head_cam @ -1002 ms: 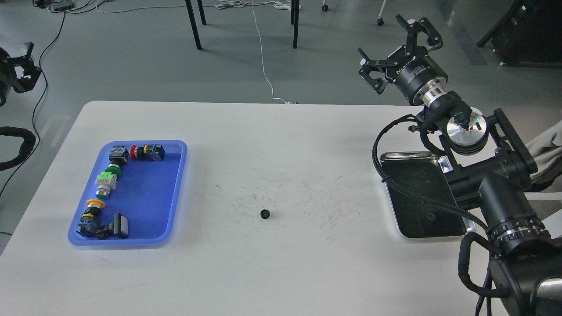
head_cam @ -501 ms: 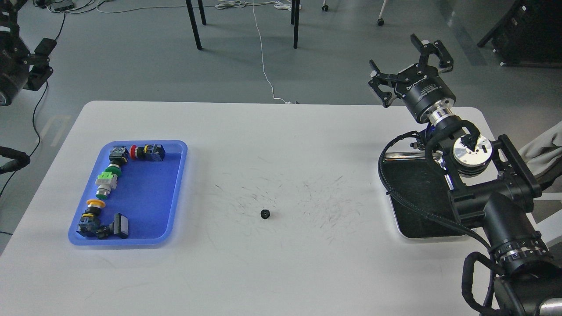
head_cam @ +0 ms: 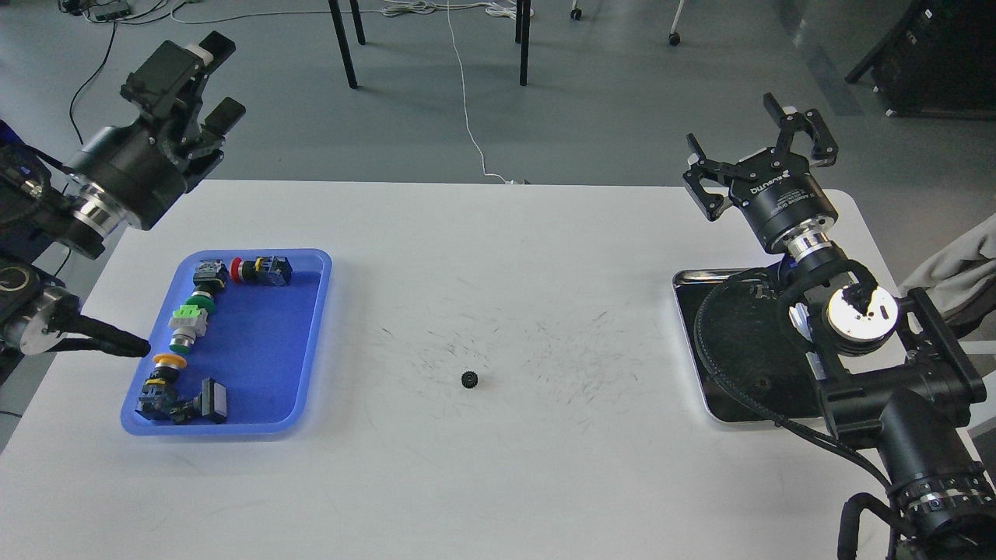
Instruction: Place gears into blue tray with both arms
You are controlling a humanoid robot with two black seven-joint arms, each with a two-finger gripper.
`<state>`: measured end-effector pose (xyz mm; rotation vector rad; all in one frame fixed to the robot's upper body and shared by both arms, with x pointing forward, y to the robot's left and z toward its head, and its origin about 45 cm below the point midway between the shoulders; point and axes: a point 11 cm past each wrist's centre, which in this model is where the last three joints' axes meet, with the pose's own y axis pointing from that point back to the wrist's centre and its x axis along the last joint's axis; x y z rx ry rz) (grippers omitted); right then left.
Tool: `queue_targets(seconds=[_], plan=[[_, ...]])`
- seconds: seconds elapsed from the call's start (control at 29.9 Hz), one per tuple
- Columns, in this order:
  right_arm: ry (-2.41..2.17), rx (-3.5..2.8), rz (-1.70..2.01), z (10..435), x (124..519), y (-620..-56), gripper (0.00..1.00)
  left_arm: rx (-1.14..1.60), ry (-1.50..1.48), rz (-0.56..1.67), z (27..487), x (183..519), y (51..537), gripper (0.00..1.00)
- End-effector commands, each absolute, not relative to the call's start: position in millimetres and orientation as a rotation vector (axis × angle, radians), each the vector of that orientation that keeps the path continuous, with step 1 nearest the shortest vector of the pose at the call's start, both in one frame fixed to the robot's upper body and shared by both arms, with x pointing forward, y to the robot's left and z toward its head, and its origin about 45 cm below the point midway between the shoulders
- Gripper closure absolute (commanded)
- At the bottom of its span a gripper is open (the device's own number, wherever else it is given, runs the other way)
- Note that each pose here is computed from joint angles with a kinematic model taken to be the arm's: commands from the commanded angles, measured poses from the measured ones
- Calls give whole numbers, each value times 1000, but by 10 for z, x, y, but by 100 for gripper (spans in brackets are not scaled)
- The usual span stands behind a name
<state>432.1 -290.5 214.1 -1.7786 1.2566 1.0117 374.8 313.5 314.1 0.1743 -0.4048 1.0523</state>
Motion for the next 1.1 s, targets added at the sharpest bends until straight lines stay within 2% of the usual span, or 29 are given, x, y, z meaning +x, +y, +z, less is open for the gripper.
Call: queue_targets(seconds=[0.0,0.2,0.6,0.77,1.07], plan=[[1274,-1767,1024,2049,4265,-2944,3,332,-490,928,2895,3634,3012,2],[1280,-1754,1019,2011,4235,-2962,3,508,-609,696,2526,3405,2724,2],[1269,-1780,1022,1979,4223,-2921,3,823,-1033,281,1875,3078,2402,2],[1293,-1757,1038,1900,4203,-2970,3,780,-1056,166,1618,2850,2062,2],[1303,-1742,1055,1836,4193,-2958,3,785,-1129,72,1473,2779,1812,2]])
